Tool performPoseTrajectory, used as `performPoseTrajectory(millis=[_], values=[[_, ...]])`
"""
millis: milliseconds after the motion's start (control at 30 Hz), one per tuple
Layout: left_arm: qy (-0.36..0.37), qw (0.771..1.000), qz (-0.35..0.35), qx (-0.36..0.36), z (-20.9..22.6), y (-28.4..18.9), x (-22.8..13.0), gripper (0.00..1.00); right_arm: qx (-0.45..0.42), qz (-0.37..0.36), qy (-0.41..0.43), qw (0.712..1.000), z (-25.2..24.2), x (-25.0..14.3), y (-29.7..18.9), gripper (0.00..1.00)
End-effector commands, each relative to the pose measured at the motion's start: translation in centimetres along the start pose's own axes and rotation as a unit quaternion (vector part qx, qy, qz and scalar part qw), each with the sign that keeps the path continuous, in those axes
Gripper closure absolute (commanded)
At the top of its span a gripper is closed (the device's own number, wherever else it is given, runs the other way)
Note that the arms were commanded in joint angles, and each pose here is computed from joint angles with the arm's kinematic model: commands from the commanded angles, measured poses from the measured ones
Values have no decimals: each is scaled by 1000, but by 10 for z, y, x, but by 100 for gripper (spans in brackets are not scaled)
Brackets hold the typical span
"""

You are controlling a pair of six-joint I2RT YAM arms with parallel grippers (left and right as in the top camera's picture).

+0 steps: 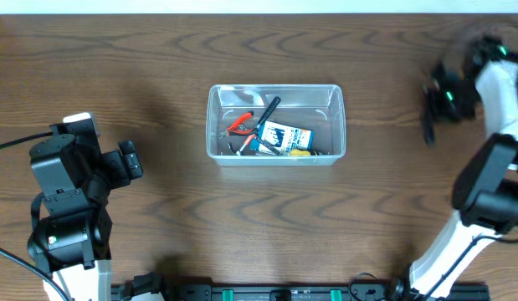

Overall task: Pack container
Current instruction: 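Carry the long screwdriver left and release it into the container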

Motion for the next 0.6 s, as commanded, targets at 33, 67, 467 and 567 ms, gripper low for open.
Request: performPoseTrajectory(millis=[33,67,467,567], values=[[5,1000,-1,4,2,0,0,2,-29,-105,-187,976,74,63,-76,99],[5,1000,-1,4,2,0,0,2,-33,-115,-245,962,96,72,-82,99],[5,1000,0,4,2,0,0,2,-13,-70,-591,804,229,87,-34,99],[5,1000,0,4,2,0,0,2,12,-46,-590,806,230,83,-9,99]])
Point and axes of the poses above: each gripper's point midway between its finger pads, its own y axis out along the fingers, its own z axis along the line the jaws close on, x = y × z, the point moved 1 cm from there along -y, back along the fingers, and after that the axes turned 14 degrees about -y, right-handed, at the moved point
